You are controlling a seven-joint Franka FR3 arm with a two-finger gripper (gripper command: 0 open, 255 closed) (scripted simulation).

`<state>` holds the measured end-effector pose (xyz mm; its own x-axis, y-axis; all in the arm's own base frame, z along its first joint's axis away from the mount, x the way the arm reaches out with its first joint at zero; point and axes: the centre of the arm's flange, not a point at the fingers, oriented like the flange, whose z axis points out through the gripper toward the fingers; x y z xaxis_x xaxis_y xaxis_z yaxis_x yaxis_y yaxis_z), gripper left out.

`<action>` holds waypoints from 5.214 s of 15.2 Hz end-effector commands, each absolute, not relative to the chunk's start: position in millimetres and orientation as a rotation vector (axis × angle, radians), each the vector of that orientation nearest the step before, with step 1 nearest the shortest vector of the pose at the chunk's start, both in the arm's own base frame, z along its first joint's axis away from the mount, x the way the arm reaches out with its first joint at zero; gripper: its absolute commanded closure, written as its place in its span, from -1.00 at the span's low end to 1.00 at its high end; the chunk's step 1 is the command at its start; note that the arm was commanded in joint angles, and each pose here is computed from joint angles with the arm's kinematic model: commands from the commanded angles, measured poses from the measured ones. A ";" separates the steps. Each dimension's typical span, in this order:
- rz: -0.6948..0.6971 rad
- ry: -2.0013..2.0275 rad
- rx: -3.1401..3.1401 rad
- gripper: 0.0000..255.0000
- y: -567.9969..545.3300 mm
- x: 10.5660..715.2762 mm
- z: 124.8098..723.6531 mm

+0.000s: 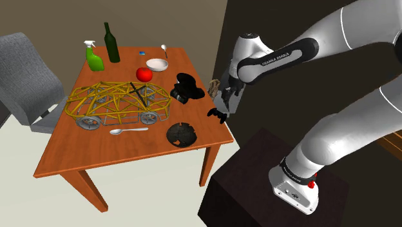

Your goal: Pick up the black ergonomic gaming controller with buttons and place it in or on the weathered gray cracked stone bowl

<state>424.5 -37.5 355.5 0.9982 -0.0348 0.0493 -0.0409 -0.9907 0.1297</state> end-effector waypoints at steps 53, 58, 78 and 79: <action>0.046 -0.039 2.936 1.00 -102.9 505.2 203.9; 0.046 -0.039 2.936 1.00 -102.9 505.2 230.3; 0.046 -0.039 2.936 1.00 95.1 508.4 257.0; 0.046 -0.039 2.936 1.00 108.3 508.6 257.1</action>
<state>510.8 94.0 255.7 0.9992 -0.0217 0.0332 -0.0280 -0.9789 0.2026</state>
